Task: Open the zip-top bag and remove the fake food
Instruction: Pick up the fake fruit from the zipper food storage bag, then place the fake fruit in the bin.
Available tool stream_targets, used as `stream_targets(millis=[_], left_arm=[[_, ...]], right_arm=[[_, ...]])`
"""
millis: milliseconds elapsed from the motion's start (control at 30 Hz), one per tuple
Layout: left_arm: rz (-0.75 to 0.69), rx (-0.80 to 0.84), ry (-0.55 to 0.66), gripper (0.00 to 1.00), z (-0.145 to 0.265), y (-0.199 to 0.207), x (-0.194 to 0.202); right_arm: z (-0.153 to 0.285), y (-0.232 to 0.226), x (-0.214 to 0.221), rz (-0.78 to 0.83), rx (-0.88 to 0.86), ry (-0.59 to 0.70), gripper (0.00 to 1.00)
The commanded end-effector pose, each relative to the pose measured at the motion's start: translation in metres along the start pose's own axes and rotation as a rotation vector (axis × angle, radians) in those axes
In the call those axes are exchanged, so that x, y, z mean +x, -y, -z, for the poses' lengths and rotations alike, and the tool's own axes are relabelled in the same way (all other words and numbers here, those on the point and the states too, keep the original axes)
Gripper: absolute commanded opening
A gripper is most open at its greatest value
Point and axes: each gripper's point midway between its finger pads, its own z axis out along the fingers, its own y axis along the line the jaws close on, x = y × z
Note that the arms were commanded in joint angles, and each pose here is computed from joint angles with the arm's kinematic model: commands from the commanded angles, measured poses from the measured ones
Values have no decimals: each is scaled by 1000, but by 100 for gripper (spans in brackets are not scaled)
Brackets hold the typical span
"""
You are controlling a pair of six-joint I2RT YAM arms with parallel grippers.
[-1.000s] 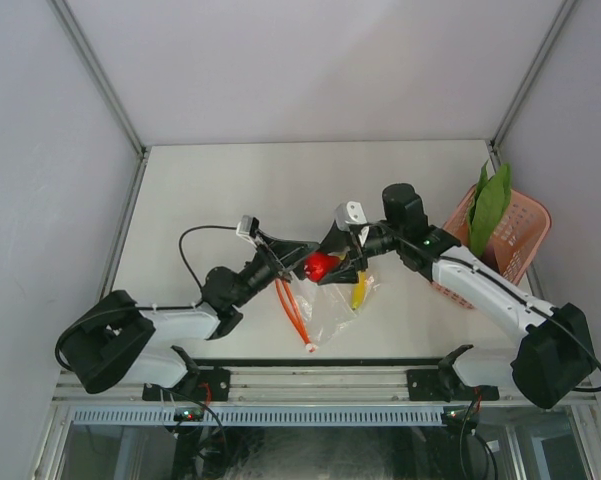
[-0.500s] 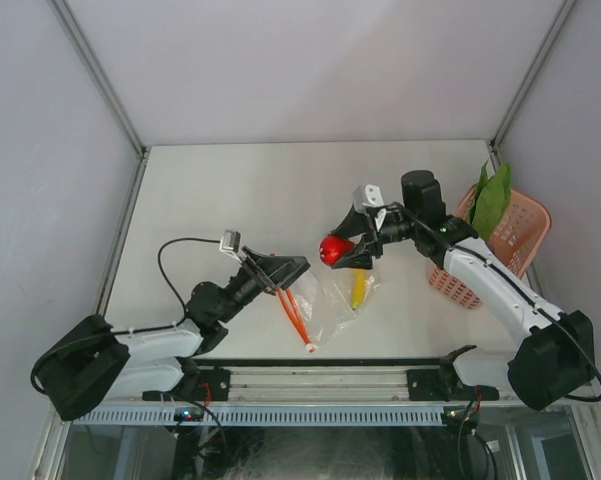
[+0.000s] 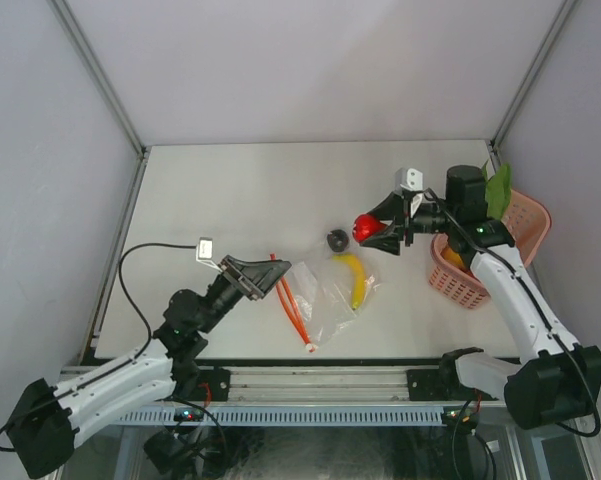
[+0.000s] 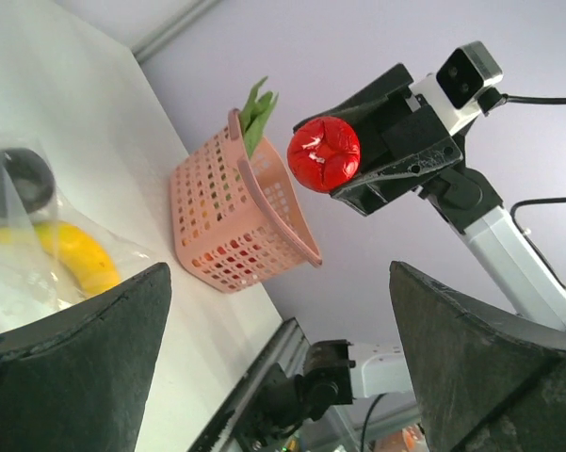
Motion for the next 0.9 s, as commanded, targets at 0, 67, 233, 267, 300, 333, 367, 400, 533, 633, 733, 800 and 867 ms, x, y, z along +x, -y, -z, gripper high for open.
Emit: stream_targets(millis=[0,67,233,267,300,333,367,400,533,633,733,800,867], left_arm=[[-116,-75,64,100,12,-19,-13],[-139,-92,76,100,17,-24,-15],[-168,-89,69,100,24,-27,-16],[-168,-90,64,100,25,-28,-15],[-165,-94,55,100,26,-31,-13],[-162,-99,47,100,26,-34,-12],[-160,-106,40,100,27,-37,-10],[-156,-112,33,100,27,-40,-9],[-151,-144,13,100,31,-52,-3],[-149,-201,6,100,36,-66,-1],[-161,-274,0,100,41,-79,-1],[-176,-311,-3,100,45,-86,-1],[-189,-331,-4,100,48,-91,-1]], right_arm=[[18,7,-20,74,91,-6,13],[26,10,-18,93,131,-22,13],[51,26,-15,121,261,-57,13],[56,29,-15,124,284,-63,13],[61,33,-14,124,308,-70,13],[67,36,-14,127,333,-74,13],[72,38,-13,128,354,-77,13],[78,41,-13,128,378,-79,13],[102,50,-8,125,474,-107,13],[119,59,1,112,554,-134,13],[138,66,14,83,650,-176,14],[149,69,25,54,713,-204,16],[160,73,36,19,772,-227,16]])
